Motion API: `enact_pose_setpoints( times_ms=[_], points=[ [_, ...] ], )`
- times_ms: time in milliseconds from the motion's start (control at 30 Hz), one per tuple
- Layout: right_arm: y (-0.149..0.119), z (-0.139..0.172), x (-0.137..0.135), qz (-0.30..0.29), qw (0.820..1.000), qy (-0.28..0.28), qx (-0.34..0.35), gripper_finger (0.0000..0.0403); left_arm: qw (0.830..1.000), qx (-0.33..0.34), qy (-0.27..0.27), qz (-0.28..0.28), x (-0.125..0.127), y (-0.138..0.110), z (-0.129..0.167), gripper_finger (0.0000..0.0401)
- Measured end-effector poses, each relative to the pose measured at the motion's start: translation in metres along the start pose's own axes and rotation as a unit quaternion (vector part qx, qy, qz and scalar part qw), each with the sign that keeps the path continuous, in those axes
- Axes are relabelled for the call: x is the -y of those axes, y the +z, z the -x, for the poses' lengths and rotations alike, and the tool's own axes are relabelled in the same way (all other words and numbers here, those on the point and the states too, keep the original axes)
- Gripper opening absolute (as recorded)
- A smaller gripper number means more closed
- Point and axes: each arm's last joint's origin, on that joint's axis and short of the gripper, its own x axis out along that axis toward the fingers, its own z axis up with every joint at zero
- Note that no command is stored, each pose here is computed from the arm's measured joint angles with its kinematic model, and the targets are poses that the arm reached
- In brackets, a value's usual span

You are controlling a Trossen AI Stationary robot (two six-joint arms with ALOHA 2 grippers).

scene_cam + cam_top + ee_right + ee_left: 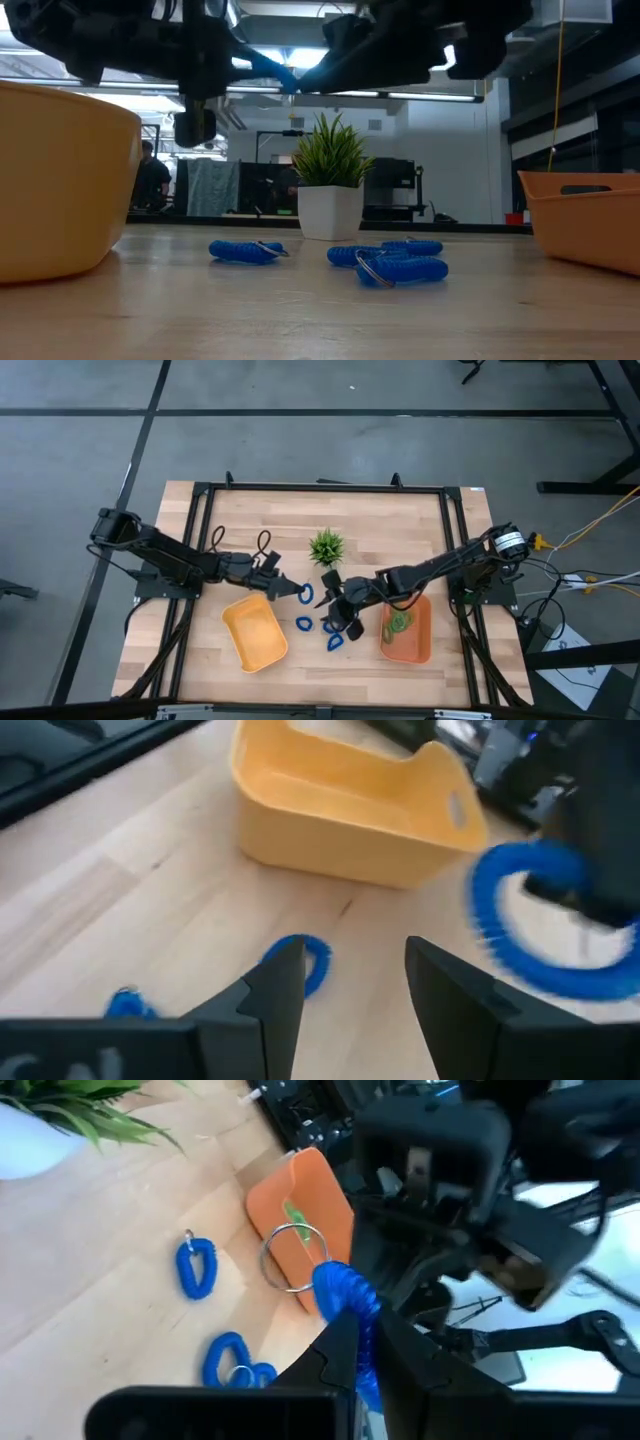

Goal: Sort spring keychains
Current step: Put the blue spring keychain into the yellow bin

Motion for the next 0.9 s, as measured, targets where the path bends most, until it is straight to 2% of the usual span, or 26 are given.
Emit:
enact_pose_setpoints(
  times_ms=[167, 267, 433, 600, 767, 900],
  points=[
    [-0.005, 0.000, -0.002, -0.004, 0.999, -0.017, -0.038, 0.0172, 1.000, -0.008, -0.019, 0.000, 0.013, 0.002, 0.011, 0.0017],
    [-0.008, 0.000, -0.001, -0.020, 0.998, -0.028, -0.057, 0.0172, 1.000, -0.009, -0.009, -0.002, 0.019, 0.001, 0.020, 0.0017],
    [-0.012, 0.001, -0.001, -0.045, 0.996, -0.025, -0.072, 0.0172, 0.998, -0.038, 0.052, -0.012, 0.037, 0.001, 0.034, 0.0017],
    [-0.015, 0.001, -0.001, -0.049, 0.995, -0.021, -0.088, 0.0172, 0.988, -0.082, 0.128, -0.032, 0.057, 0.000, 0.044, 0.0017],
    [-0.016, 0.001, -0.001, -0.062, 0.994, -0.022, -0.088, 0.0171, 0.978, -0.132, 0.157, -0.043, 0.076, -0.006, 0.048, 0.0017],
    [-0.017, 0.001, 0.000, -0.063, 0.993, -0.022, -0.093, 0.0171, 0.969, -0.172, 0.177, -0.007, 0.078, -0.019, 0.052, 0.0017]
  ],
)
